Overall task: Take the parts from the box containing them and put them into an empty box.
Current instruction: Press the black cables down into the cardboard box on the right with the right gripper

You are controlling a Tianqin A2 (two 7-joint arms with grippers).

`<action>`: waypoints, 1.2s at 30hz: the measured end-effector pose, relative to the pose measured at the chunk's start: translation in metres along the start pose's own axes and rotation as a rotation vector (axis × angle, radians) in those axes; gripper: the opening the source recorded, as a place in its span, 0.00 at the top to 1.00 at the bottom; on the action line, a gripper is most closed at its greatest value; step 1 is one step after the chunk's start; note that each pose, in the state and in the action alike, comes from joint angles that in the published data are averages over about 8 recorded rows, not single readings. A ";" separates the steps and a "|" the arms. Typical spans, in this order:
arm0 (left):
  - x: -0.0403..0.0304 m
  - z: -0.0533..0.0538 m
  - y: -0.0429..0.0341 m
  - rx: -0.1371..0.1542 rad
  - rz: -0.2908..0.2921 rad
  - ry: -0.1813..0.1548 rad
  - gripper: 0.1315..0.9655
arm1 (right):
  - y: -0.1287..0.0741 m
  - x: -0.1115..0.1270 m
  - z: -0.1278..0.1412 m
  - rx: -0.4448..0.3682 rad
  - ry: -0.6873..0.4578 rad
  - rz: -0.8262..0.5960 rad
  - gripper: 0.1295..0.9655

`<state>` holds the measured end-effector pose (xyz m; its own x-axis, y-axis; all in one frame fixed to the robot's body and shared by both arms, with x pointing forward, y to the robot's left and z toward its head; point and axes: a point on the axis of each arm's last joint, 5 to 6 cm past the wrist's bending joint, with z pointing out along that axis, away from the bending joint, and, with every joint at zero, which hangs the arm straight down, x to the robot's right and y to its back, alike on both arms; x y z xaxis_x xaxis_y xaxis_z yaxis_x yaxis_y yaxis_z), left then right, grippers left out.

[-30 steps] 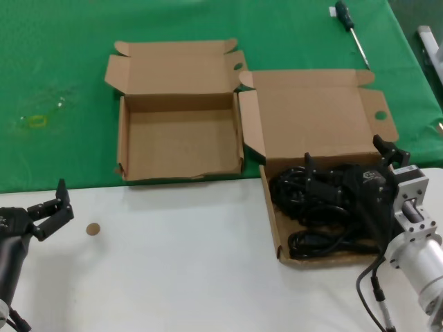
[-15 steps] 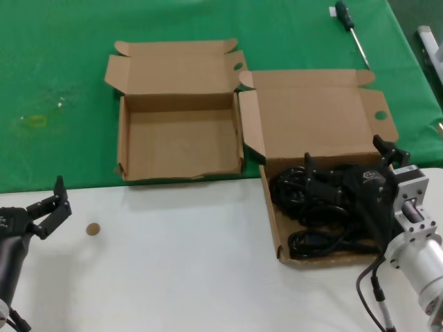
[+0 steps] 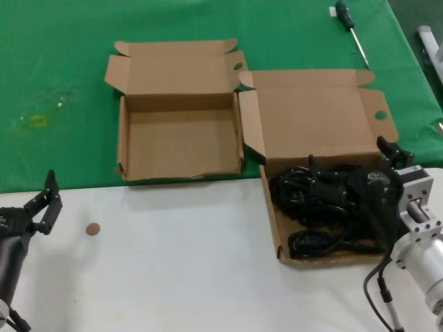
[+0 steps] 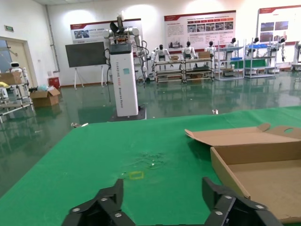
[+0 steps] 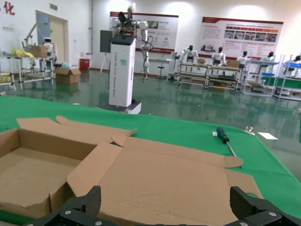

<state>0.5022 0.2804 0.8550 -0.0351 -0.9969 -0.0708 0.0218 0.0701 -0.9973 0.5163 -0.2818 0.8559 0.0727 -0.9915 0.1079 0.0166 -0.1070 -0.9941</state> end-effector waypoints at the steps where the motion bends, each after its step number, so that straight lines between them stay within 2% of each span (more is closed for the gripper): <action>1: 0.0000 0.000 0.0000 0.000 0.000 0.000 0.36 | -0.001 0.001 0.000 -0.001 -0.003 -0.005 0.00; 4: 0.0000 0.000 0.0000 0.000 0.000 0.000 0.41 | -0.004 0.006 0.000 -0.001 -0.022 -0.026 0.00; 12: 0.0000 0.000 0.0000 0.000 0.000 0.000 0.68 | -0.023 0.029 0.003 -0.007 -0.165 -0.116 0.00; 16: 0.0000 0.000 0.0000 0.000 0.000 0.000 0.68 | -0.035 0.042 0.007 -0.031 -0.272 -0.186 0.00; 24: 0.0000 0.000 0.0000 0.000 0.000 0.000 0.86 | -0.059 0.061 0.026 -0.104 -0.460 -0.369 0.00; 33: 0.0000 0.000 0.0000 0.000 0.000 0.000 0.96 | -0.094 0.069 0.046 -0.201 -0.644 -0.556 0.00; 36: 0.0000 0.000 0.0000 0.000 0.000 0.000 0.96 | -0.104 0.070 0.052 -0.238 -0.691 -0.606 0.00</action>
<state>0.5022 0.2804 0.8550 -0.0351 -0.9969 -0.0706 0.0218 0.0698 -0.9973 0.5713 -0.3361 0.9675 0.6940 -0.5068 0.5114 0.0468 -0.6770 -0.7345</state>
